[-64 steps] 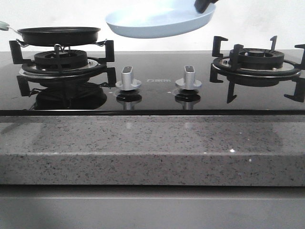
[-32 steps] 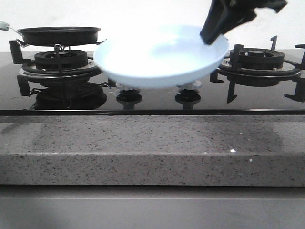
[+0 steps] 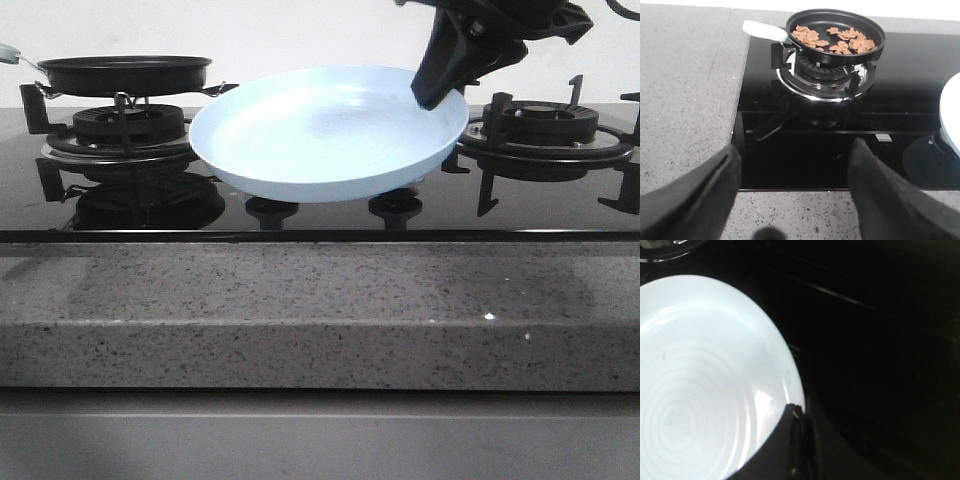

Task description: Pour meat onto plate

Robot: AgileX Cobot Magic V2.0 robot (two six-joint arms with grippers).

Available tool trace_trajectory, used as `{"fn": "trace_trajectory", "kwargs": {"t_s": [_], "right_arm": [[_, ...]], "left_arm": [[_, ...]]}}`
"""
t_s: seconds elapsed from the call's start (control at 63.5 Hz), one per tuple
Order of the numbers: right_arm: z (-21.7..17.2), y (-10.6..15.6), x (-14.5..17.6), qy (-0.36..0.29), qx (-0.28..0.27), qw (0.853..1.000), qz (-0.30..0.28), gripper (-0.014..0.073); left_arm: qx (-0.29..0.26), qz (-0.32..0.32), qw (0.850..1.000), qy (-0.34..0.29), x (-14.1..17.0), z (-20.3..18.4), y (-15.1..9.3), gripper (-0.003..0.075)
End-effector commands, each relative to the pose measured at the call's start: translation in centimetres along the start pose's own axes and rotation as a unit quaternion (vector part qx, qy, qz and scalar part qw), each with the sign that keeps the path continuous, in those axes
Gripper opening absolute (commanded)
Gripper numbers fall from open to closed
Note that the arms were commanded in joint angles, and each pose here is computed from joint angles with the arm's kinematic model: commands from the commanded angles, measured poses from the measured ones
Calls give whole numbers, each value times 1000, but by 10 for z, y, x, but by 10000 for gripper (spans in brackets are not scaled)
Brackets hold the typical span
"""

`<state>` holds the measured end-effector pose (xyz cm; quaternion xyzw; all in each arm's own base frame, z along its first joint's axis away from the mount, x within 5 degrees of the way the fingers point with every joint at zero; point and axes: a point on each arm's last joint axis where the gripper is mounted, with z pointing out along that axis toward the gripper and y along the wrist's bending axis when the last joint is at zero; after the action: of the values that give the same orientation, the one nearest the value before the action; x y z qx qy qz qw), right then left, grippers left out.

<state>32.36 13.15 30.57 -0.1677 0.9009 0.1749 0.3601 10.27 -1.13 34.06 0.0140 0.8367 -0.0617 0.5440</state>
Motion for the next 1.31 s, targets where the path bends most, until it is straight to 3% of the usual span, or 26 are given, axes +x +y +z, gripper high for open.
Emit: {"fn": "trace_trajectory", "kwargs": {"t_s": [0.0,0.126,0.362,0.567,0.709,0.929,1.118,1.291], "right_arm": [[-22,6,-18,-64,-1,998,-1,-58],[-22,6,-18,-64,-1,998,-1,-58],[-22,6,-18,-64,-1,998,-1,-58],[-22,6,-18,-64,-2,998,-1,-58],[-22,6,-18,-64,-2,998,-1,-58],[-22,6,-17,-63,-2,998,-1,-58],[-22,6,-17,-63,-2,998,-1,-58],[-22,6,-17,-63,-2,998,-1,-58]], "left_arm": [[1,-6,999,-39,-16,1,-1,546],[-4,-2,1000,-14,-20,12,1,631],[-11,8,1000,22,-45,37,3,617],[-21,0,994,109,-66,73,10,617],[-37,-41,991,121,-82,96,27,617],[45,-131,984,108,-100,128,50,617],[64,-241,964,92,-108,160,80,617],[105,-297,945,85,-110,194,90,617]]}}
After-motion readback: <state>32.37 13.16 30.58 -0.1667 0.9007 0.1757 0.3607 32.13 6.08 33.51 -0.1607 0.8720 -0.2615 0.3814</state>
